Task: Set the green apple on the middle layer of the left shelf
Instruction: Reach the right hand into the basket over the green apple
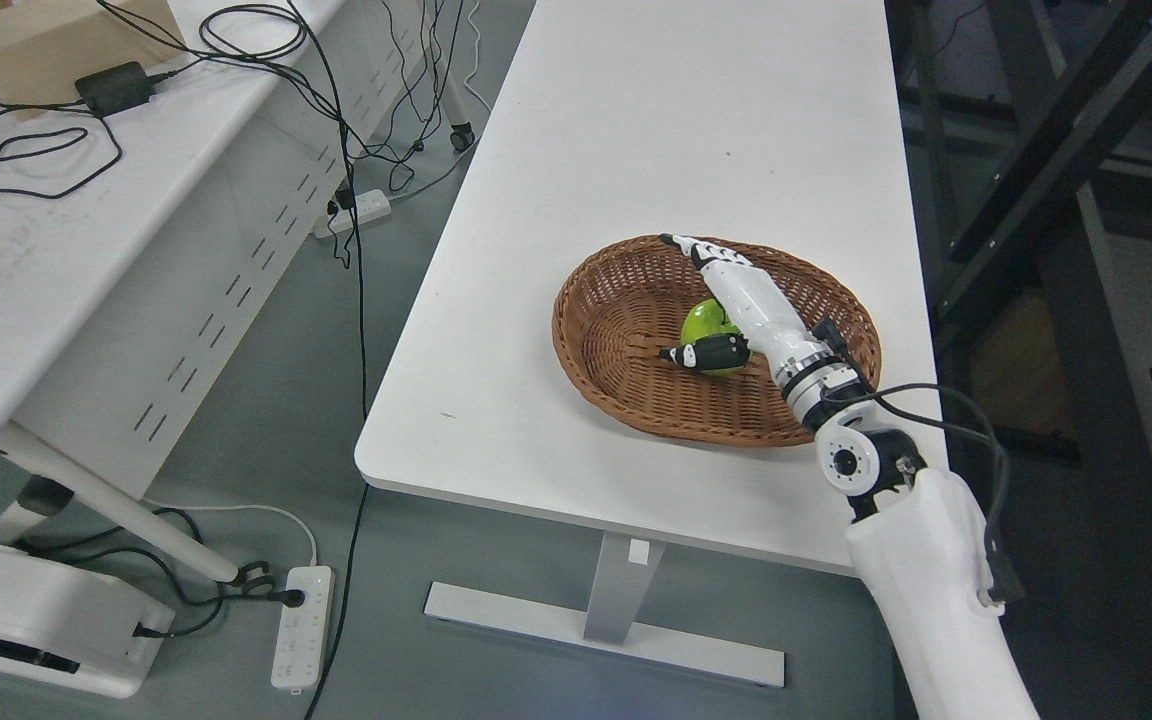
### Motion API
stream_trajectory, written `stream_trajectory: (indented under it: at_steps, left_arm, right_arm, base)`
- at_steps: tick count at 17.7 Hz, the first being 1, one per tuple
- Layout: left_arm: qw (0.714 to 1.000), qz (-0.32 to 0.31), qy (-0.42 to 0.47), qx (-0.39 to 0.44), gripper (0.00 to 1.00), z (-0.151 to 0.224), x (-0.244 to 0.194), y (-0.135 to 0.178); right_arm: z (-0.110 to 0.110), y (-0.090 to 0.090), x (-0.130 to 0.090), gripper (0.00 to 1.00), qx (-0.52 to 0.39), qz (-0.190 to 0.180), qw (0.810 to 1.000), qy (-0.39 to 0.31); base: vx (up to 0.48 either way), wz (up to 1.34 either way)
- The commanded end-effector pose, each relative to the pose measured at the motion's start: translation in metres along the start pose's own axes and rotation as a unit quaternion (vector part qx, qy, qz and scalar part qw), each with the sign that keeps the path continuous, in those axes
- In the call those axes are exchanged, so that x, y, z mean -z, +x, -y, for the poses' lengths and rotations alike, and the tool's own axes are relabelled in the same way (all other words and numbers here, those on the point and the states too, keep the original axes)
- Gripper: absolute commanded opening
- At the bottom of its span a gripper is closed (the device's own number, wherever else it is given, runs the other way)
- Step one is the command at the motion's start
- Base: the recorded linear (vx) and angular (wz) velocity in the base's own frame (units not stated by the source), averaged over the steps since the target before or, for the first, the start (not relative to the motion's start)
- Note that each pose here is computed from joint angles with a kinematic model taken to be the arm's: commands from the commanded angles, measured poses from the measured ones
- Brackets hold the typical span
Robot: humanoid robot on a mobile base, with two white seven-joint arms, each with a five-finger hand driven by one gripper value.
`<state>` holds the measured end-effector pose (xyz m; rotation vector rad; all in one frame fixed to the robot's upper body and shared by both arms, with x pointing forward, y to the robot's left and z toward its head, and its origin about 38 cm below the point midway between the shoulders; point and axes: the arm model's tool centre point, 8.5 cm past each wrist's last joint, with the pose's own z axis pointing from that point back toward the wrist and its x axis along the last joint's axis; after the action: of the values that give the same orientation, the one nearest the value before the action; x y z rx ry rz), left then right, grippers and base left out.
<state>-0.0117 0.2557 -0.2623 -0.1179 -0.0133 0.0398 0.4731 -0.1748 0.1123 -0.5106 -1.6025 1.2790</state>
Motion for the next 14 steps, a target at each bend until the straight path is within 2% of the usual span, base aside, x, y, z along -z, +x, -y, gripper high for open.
stream_trajectory:
  at_steps: [1,5,8,11,13,14]
  left_arm:
    - [1.0,0.0,0.009,0.001,1.0,-0.011,-0.002,0.0]
    - [1.0,0.0,0.009,0.001,1.0,-0.011,-0.002,0.0]
    - [1.0,0.0,0.009,0.001,1.0,-0.011,-0.002,0.0]
    - [1.0,0.0,0.009,0.001,1.0,-0.011,-0.002,0.0]
    - [1.0,0.0,0.009,0.001,1.0,-0.011,-0.002,0.0]
    - [1.0,0.0,0.009,0.001,1.0,-0.011,-0.002,0.0]
  right_arm:
    - [-0.022,-0.04,-0.009,1.0,-0.017,-0.036,0.998,0.056]
    - [-0.033,-0.056,-0.022,0.98,-0.018,-0.046,0.996,0.07]
    - [-0.034,-0.059,-0.025,0.82,-0.015,-0.053,0.997,0.061]
    - [-0.022,-0.066,-0.028,0.37,-0.006,-0.061,0.997,0.044]
    - [-0.014,-0.074,-0.032,0.18,0.005,-0.071,0.997,0.032]
    - [-0.013,-0.075,-0.033,0.13,0.006,-0.072,0.997,0.03]
  base:
    - [0.023,0.0]
    - [0.023,0.0]
    - [0.018,-0.01]
    - [0.004,0.0]
    - [0.0,0.0]
    - [-0.004,0.02]
